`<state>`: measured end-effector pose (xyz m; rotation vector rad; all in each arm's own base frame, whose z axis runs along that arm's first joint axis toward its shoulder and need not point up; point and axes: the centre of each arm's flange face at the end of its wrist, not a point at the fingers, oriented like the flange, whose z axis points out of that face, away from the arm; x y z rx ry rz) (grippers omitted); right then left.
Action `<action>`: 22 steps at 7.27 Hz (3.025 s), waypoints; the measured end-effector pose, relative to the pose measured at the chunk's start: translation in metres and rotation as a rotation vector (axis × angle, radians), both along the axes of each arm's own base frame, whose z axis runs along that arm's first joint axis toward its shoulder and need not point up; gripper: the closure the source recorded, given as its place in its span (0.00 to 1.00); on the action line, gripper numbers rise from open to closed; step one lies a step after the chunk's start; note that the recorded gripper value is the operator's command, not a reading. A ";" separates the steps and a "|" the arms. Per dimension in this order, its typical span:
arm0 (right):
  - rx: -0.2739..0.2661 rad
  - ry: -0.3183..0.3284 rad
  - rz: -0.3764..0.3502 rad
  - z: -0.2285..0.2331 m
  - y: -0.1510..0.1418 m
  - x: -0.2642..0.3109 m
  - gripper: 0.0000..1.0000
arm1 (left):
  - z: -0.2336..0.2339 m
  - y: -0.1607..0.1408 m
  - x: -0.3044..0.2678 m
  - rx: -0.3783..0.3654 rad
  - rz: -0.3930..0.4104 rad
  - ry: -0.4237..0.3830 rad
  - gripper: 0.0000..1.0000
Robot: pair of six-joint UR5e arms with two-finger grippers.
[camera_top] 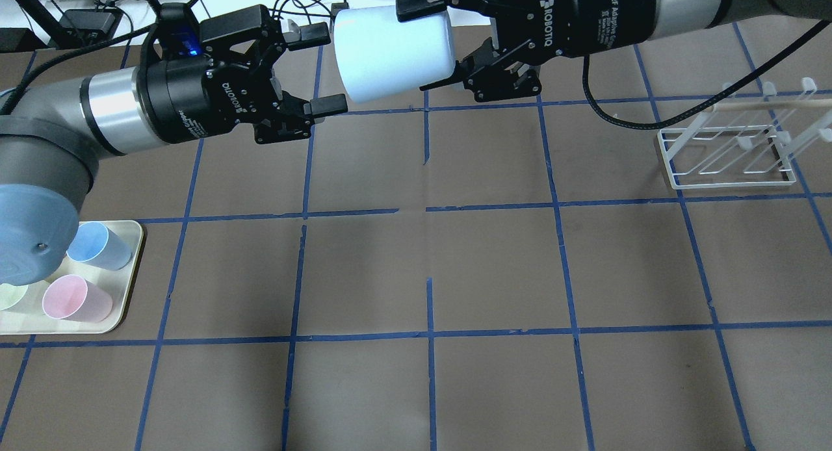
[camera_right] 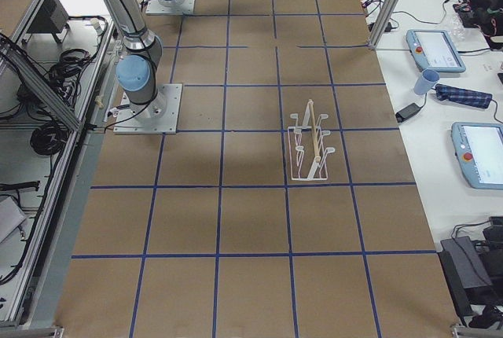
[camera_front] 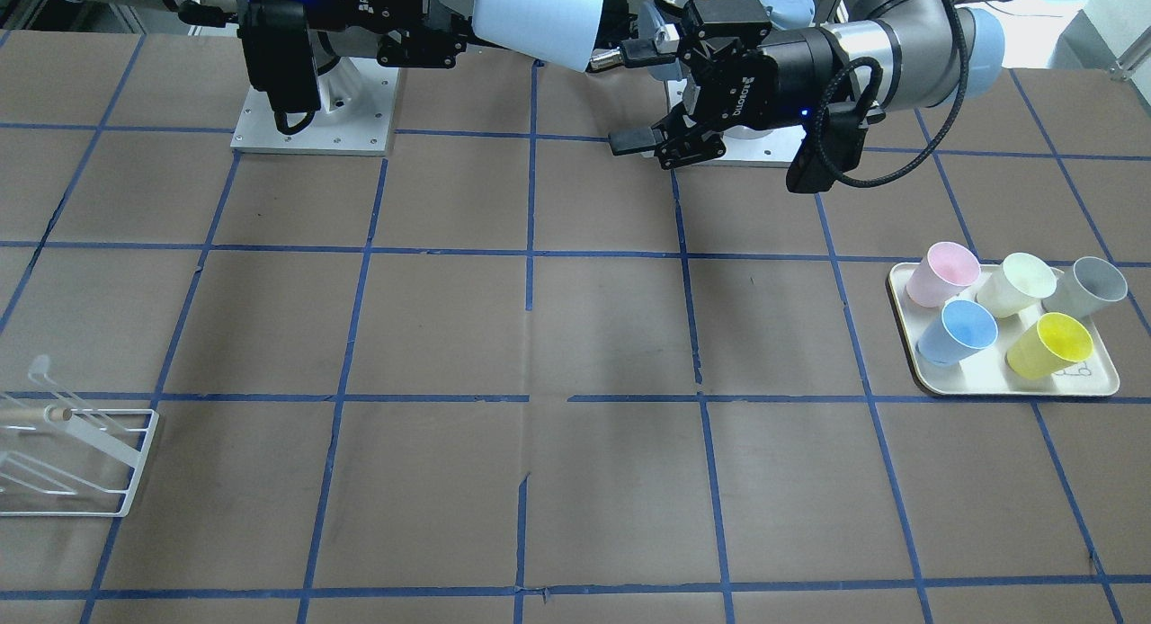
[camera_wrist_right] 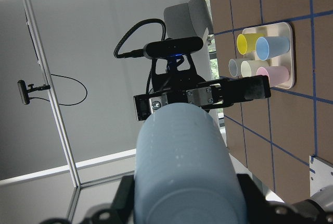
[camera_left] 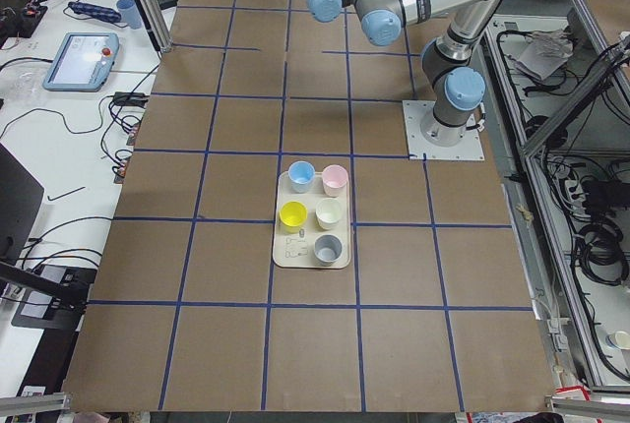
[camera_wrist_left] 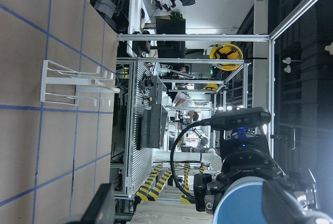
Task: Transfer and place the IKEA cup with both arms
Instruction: 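Carry the cup toward the left gripper while the left arm reaches toward it, then close the left gripper on the cup's open end beside the right gripper, then open the right gripper and withdraw it while the left gripper holds the cup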
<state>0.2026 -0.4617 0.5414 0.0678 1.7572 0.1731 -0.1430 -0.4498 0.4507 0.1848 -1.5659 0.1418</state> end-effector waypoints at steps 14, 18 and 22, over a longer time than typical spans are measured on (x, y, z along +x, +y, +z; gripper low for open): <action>-0.009 -0.005 0.008 0.003 0.003 0.006 0.59 | 0.012 0.026 -0.034 -0.048 -0.049 0.108 0.45; -0.008 -0.005 0.008 0.003 0.002 0.006 0.53 | 0.016 0.025 -0.031 -0.057 -0.043 0.108 0.90; -0.008 -0.005 0.008 0.004 0.002 0.006 0.00 | 0.018 0.024 -0.029 -0.073 -0.039 0.101 1.00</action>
